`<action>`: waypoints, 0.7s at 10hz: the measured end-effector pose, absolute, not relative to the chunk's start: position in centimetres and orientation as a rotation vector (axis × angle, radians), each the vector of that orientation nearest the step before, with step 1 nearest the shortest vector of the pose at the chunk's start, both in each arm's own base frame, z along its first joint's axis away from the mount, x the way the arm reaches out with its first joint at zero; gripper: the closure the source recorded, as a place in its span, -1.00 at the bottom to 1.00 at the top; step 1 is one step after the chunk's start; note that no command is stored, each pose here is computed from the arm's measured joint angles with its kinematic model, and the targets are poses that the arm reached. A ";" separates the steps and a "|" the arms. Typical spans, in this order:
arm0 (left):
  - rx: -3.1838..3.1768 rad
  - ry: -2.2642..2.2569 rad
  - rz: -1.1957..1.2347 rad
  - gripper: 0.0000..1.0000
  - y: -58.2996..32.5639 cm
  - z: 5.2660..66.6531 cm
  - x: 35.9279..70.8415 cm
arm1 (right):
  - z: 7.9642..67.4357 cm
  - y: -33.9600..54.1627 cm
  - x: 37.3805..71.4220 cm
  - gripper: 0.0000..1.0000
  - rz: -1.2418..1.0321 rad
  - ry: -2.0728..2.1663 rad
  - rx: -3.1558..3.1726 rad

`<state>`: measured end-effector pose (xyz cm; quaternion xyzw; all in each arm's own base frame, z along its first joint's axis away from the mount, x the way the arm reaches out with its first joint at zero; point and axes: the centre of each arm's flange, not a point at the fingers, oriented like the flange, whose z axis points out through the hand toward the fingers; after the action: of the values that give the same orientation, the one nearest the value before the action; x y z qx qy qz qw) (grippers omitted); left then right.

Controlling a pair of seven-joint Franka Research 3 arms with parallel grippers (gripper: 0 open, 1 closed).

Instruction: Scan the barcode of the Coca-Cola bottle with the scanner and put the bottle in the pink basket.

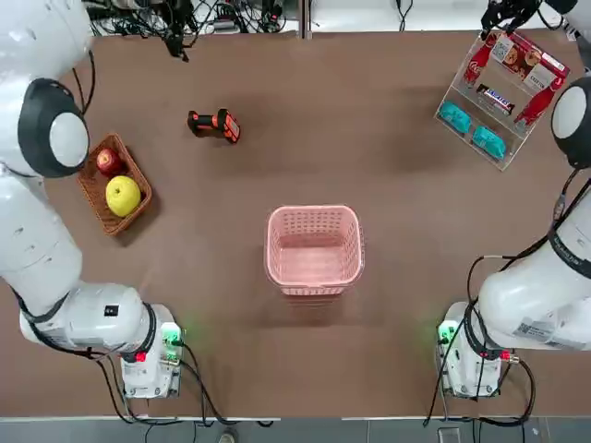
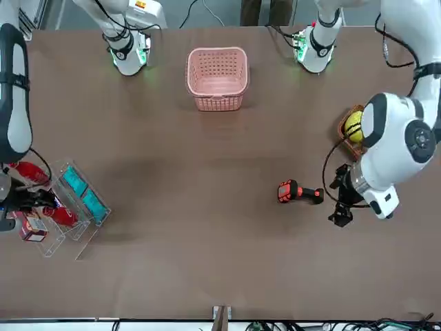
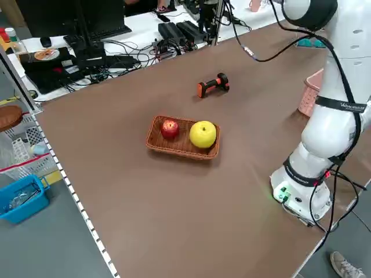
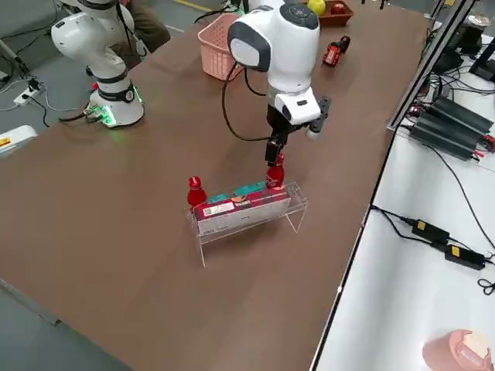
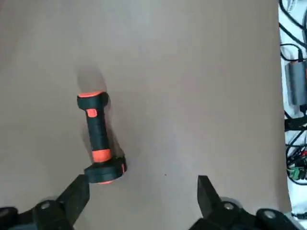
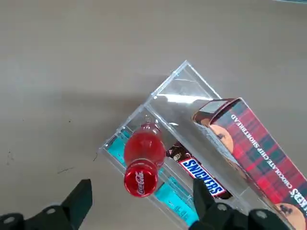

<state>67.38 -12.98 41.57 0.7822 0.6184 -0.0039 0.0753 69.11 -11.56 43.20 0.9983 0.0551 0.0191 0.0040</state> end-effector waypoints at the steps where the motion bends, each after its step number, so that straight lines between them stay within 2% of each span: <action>1: 2.327 1.872 -0.007 -0.99 -13.7 39.7 67.5 | 42.7 -11.6 69.4 -0.84 0.072 0.170 3.132; 4: 2.316 1.913 -0.023 -0.99 -14.3 34.9 67.1 | 42.1 -11.6 69.5 -0.64 0.071 0.166 3.137; 5: 2.310 1.924 -0.025 -0.99 -14.2 34.3 66.8 | 42.1 -11.6 69.5 -0.49 0.071 0.166 3.137; 7: 2.282 1.957 -0.026 -0.99 -14.4 32.9 66.2 | 41.7 -11.8 69.5 -0.39 0.060 0.163 3.138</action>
<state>66.18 -14.44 32.92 0.7573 0.6495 -0.0087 0.0675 69.51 -11.78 41.71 0.9985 0.0517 0.0190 -0.0008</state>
